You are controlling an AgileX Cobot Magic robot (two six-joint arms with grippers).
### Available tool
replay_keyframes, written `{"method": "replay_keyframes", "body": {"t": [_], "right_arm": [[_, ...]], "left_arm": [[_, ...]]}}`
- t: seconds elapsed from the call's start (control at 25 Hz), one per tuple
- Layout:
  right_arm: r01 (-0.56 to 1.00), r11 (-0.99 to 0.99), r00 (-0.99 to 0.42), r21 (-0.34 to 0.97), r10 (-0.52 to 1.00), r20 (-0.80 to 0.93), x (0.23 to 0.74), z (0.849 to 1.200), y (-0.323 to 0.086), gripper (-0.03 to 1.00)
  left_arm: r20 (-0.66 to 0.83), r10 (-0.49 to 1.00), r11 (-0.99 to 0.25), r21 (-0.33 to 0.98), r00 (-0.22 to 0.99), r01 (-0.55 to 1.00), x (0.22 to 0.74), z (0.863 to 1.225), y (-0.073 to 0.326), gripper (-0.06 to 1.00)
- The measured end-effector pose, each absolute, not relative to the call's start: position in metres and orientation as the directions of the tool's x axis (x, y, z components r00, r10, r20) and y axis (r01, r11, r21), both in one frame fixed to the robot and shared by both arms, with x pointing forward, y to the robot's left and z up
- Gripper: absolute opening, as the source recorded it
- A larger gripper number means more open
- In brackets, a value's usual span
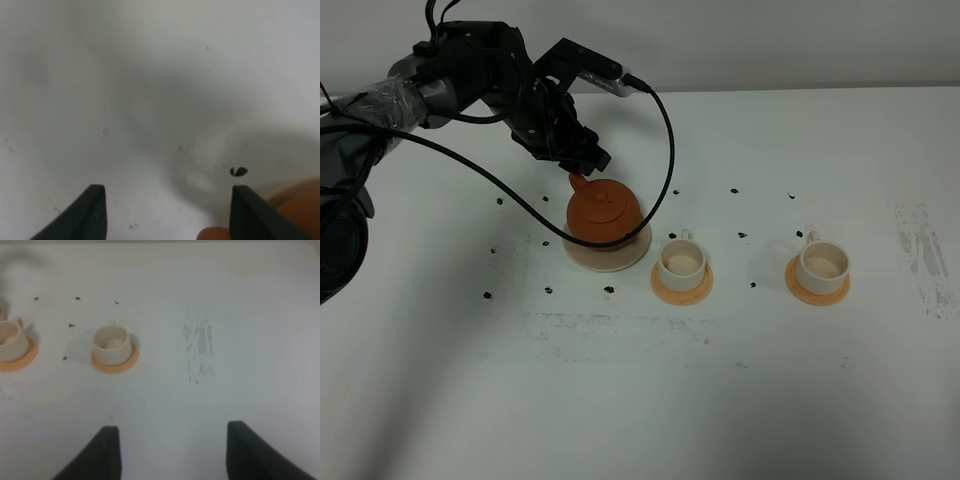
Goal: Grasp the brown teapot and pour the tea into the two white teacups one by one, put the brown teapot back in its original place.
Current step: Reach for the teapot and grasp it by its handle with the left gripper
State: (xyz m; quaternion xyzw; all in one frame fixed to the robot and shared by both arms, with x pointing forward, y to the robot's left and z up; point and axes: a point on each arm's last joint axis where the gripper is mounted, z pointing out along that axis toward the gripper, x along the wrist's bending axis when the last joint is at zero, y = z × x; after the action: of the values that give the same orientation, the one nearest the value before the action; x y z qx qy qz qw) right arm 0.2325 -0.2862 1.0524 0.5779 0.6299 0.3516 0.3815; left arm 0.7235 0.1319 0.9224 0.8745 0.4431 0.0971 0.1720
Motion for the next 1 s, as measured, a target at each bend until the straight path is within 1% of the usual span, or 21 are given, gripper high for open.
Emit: {"method": "replay_keyframes", "body": {"t": [0.2, 0.44, 1.0], "right_arm": [[0.46, 0.085, -0.041, 0.884, 0.996, -0.074, 0.2325, 1.0524, -0.2862, 0.49], [0.46, 0.085, -0.041, 0.884, 0.996, -0.074, 0.2325, 1.0524, -0.2862, 0.49], [0.46, 0.085, -0.041, 0.884, 0.996, -0.074, 0.2325, 1.0524, -0.2862, 0.49]], "left_arm": [[0.016, 0.808, -0.549, 0.385, 0.589, 0.742, 0.7232, 0.9224, 0.1319, 0.56], [0.0, 0.804, -0.559, 0.341, 0.595, 0.756, 0.7192, 0.9211, 0.133, 0.56], [-0.014, 0.806, -0.558, 0.316, 0.592, 0.767, 0.7169, 0.9208, 0.1347, 0.56]]}}
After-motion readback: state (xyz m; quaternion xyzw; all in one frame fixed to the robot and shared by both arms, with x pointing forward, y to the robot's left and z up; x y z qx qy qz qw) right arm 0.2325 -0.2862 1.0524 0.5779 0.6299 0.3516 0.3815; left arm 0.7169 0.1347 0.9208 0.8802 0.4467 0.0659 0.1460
